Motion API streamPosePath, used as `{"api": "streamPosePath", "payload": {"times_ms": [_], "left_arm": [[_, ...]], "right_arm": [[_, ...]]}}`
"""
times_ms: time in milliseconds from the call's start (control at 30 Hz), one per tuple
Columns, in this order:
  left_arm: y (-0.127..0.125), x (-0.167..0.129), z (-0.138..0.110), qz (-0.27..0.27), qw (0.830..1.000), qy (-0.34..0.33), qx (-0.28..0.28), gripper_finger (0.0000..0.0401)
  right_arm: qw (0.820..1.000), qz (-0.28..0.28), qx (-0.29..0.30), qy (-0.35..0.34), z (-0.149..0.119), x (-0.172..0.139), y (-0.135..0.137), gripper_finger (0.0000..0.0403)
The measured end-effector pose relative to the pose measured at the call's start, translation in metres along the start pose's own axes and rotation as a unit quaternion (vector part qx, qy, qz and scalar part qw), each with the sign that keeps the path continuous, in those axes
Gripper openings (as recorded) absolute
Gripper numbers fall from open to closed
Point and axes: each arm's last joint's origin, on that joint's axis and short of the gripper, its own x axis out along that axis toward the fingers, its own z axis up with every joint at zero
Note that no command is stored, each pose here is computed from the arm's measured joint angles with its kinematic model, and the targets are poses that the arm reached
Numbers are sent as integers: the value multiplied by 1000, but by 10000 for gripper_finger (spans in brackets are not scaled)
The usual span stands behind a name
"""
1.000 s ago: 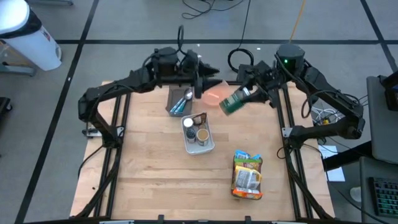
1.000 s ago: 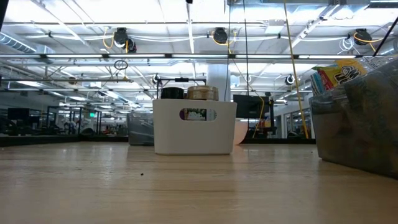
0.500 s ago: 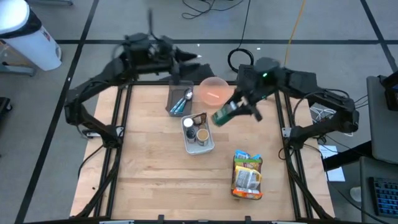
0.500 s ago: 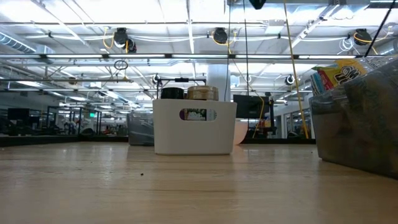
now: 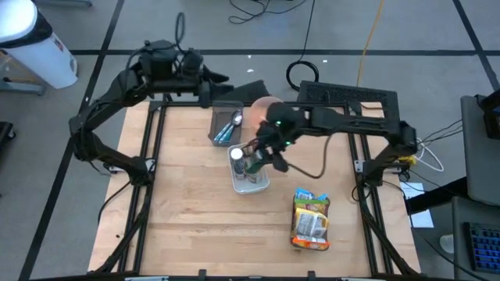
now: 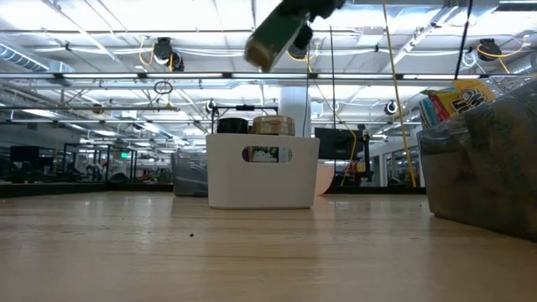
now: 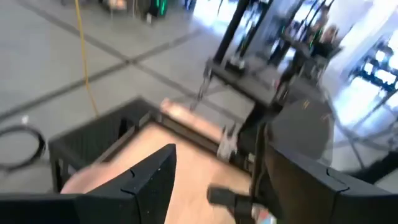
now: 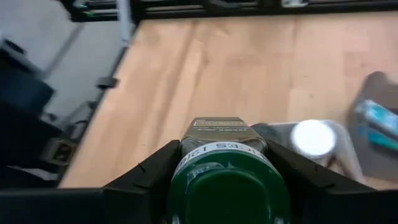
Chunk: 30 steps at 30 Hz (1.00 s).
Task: Pick & Place Food Item
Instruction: Put the green seasoning bottle into the white bin
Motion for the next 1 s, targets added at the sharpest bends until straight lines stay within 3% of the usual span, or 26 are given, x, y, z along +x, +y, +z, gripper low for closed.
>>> {"api": "streamPosePath", "payload": {"times_ms": [233, 433, 667, 1000], "left_arm": [[1, 2, -13, 1, 998, 67, 15, 242], [0, 2, -16, -23, 996, 83, 17, 241], [-1, 2, -16, -47, 995, 90, 17, 241], [-1, 2, -16, -47, 995, 89, 28, 241]], "right_arm": [[997, -68, -1, 36, 25, 14, -20, 191], [983, -124, -4, 134, 14, 31, -36, 191], [978, -123, 10, 171, 2, 50, -53, 191], [969, -139, -7, 206, -7, 49, -58, 191]]}}
